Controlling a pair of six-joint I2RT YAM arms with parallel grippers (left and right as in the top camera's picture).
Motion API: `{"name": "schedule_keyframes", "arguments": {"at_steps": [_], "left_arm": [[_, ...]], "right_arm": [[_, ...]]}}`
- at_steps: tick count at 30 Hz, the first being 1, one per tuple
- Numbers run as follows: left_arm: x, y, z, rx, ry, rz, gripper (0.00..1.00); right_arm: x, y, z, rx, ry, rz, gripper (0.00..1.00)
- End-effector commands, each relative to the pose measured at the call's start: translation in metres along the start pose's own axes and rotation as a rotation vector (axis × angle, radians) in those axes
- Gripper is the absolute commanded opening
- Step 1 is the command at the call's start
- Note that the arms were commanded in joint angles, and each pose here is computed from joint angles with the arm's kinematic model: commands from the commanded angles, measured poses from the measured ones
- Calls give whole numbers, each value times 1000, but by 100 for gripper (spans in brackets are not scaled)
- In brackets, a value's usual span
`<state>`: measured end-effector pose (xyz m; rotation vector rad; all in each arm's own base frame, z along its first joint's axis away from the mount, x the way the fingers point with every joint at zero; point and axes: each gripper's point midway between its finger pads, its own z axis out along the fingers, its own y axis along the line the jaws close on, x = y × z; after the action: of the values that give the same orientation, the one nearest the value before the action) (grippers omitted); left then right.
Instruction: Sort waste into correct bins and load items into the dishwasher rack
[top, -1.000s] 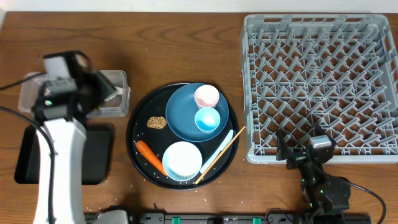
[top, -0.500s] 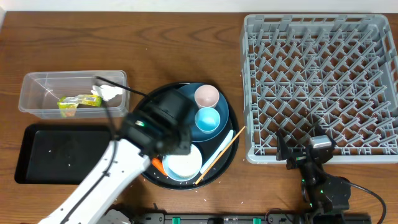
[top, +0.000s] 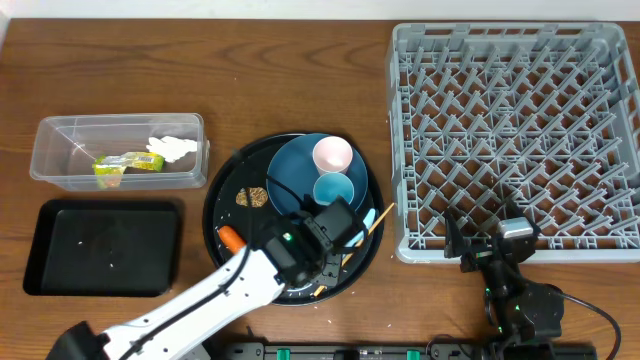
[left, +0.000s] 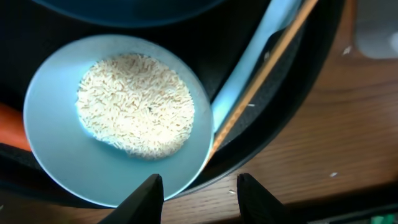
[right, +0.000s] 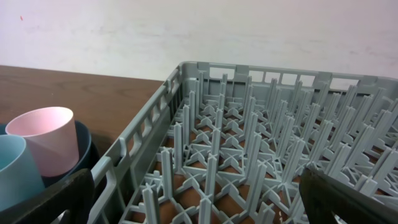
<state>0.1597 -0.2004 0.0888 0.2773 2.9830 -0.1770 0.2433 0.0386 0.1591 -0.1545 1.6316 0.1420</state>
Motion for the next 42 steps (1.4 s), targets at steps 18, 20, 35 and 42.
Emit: {"name": "schedule_keyframes", "arguments": {"at_steps": [18, 20, 35, 42], "left_arm": [[9, 23, 52, -204, 111, 1, 41], [9, 23, 52, -203, 112, 0, 41], [-9, 17, 32, -153, 56, 60, 41], [-39, 45, -13, -120, -67, -81, 41]], "right_arm": [[1, 2, 0, -11, 0, -8, 99], [1, 2, 0, -11, 0, -8, 99], [1, 2, 0, -11, 0, -8, 99], [1, 2, 0, -11, 0, -8, 99]]}}
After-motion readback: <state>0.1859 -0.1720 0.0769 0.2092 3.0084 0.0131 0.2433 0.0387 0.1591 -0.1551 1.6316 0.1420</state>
